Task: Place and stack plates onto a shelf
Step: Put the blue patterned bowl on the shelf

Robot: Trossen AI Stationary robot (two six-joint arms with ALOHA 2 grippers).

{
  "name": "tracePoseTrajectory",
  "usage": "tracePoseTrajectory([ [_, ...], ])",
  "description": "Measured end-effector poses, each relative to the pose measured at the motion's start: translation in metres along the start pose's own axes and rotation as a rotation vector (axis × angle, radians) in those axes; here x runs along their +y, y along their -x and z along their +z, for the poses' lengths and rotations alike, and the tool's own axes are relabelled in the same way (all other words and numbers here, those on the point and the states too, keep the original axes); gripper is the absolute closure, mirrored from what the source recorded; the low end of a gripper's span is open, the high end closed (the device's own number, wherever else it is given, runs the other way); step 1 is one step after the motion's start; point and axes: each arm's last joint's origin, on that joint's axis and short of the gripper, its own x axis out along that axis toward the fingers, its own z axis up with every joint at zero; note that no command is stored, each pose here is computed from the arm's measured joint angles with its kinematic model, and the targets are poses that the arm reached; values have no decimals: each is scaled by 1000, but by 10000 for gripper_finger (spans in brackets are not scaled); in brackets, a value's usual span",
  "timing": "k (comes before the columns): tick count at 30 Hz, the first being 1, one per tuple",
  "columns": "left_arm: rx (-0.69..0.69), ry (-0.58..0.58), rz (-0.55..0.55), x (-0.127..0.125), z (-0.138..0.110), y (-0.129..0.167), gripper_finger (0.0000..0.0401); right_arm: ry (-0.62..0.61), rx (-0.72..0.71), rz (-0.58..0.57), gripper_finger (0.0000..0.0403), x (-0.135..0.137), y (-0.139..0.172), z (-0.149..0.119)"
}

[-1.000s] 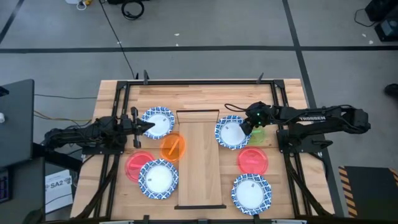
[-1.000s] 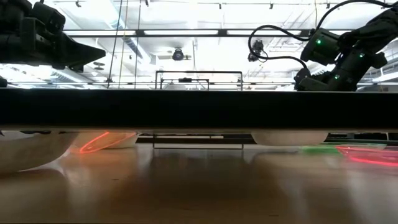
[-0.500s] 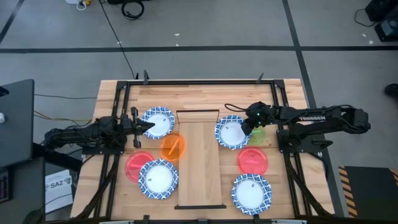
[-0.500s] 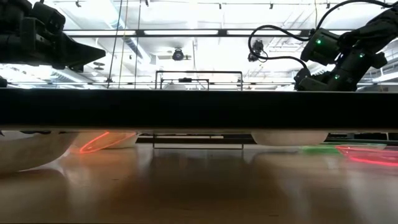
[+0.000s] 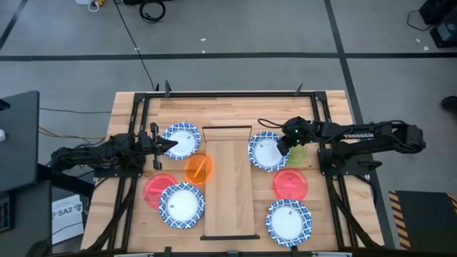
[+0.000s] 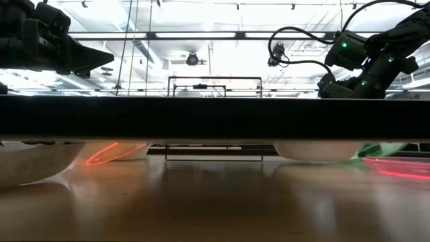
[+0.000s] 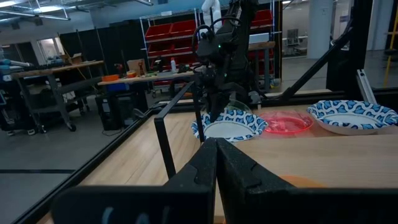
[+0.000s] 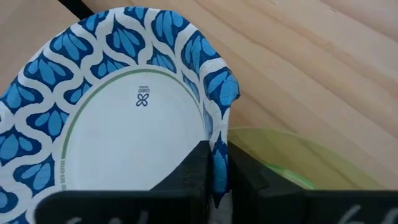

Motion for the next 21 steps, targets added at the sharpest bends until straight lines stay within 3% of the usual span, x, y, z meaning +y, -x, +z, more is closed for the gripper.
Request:
tracePoseTrajectory([
  [9, 0, 0, 0, 0, 0, 0, 388, 1, 1, 1, 390, 0, 0, 0],
  [21, 0, 0, 0, 0, 0, 0, 388, 1, -10, 51, 393, 2, 0, 2],
])
